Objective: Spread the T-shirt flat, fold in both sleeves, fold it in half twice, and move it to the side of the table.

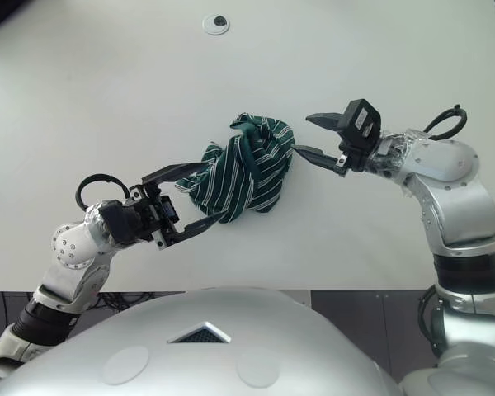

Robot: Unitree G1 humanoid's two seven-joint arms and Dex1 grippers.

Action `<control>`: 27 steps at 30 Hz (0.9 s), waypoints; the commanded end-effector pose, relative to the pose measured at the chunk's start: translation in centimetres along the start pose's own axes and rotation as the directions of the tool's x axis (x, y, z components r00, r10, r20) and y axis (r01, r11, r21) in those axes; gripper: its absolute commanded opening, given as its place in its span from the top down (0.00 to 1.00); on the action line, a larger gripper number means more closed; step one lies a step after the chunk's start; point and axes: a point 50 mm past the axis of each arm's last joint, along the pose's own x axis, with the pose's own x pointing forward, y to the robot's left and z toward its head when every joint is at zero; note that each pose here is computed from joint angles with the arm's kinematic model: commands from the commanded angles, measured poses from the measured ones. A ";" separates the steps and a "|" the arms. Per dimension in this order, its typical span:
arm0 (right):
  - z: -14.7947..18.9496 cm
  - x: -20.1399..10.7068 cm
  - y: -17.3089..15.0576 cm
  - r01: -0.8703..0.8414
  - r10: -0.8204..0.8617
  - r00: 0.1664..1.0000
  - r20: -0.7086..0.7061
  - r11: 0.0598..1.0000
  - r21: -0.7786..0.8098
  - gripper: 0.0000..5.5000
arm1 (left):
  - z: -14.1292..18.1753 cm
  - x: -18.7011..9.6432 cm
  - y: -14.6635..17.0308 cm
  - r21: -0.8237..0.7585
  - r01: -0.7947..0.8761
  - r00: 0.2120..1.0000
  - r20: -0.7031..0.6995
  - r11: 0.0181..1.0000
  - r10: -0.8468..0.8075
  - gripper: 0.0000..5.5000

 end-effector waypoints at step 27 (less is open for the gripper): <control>-1.3 3.6 0.7 -0.092 0.075 0.995 -0.060 0.920 -0.380 0.52 | -6.0 -1.2 -4.6 0.170 0.097 0.833 -0.553 0.981 0.014 0.40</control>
